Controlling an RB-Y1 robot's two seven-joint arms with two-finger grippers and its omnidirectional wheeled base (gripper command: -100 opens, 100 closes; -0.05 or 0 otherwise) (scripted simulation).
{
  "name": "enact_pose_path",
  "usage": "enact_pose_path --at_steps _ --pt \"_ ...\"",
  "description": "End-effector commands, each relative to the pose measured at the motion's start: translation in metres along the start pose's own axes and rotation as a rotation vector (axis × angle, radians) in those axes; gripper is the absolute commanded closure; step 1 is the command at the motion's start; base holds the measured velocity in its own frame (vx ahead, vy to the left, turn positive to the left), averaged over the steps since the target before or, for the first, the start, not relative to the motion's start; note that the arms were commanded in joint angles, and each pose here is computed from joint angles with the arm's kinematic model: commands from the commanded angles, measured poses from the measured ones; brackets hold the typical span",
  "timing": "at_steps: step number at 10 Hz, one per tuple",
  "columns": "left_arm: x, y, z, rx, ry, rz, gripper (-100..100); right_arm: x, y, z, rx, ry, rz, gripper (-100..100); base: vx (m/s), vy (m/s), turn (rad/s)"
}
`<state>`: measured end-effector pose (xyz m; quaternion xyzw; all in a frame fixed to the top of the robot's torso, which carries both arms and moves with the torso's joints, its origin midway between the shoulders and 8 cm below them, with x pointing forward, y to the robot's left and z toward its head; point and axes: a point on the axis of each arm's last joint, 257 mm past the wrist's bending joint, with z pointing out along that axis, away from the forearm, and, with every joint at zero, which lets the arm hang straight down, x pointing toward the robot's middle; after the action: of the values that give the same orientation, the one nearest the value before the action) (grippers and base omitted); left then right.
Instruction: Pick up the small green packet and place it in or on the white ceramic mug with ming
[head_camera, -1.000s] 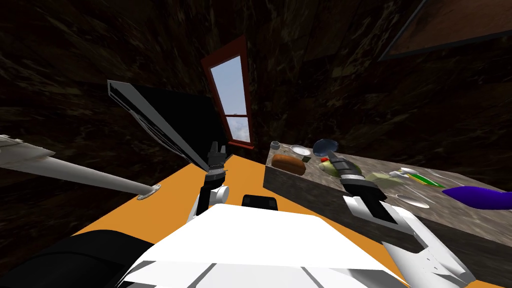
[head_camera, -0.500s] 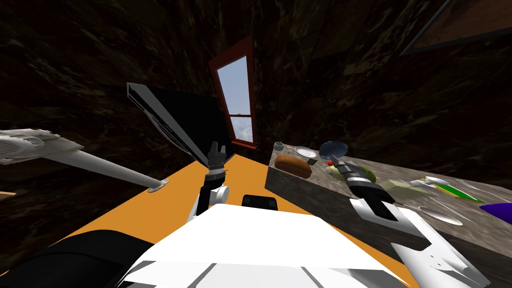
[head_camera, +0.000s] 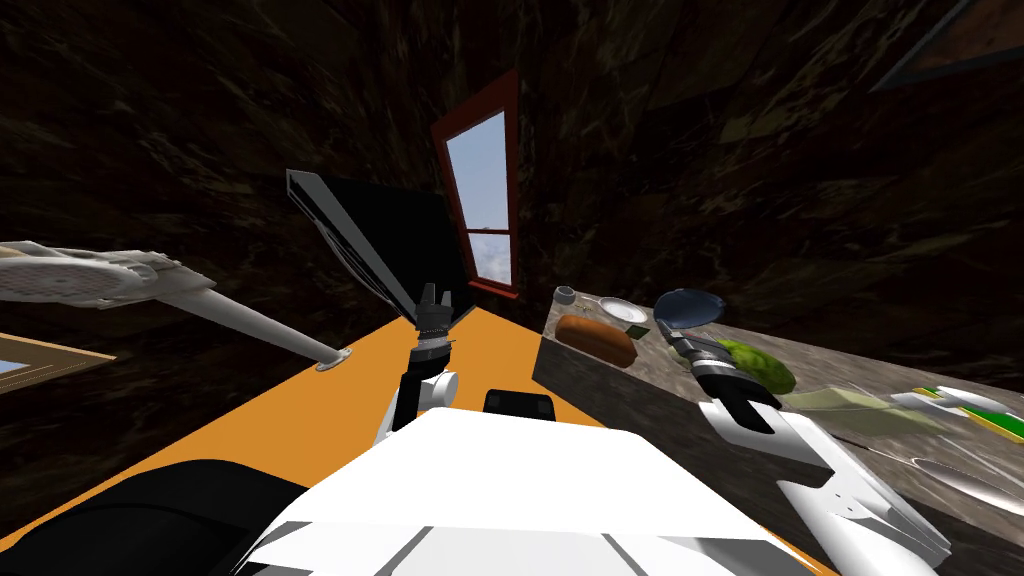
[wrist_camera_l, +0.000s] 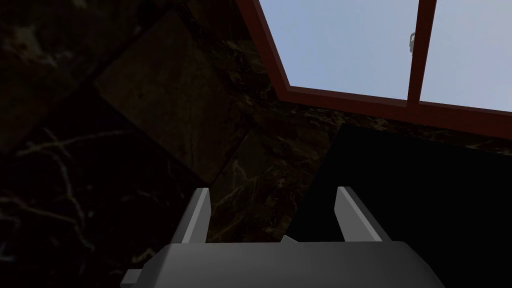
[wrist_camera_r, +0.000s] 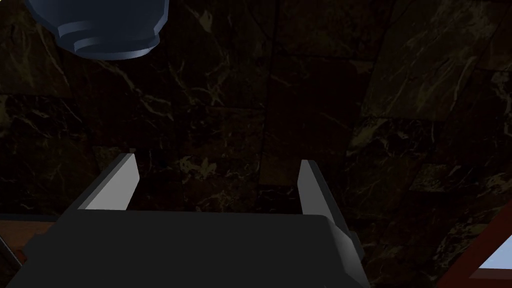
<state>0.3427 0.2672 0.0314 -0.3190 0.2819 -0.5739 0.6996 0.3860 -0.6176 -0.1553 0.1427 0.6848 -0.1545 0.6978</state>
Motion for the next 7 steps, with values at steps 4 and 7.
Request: enact_pose_path --at_steps 4,7 --pt "0.000 0.000 0.000 0.000 0.000 0.000 0 0.059 -0.016 -0.003 0.037 0.129 -0.169 -100 0.036 -0.026 0.102" --pt "0.000 0.000 0.000 0.000 0.000 0.000 0 0.082 -0.020 -0.006 0.042 0.178 -0.226 -100 0.017 -0.024 0.065"
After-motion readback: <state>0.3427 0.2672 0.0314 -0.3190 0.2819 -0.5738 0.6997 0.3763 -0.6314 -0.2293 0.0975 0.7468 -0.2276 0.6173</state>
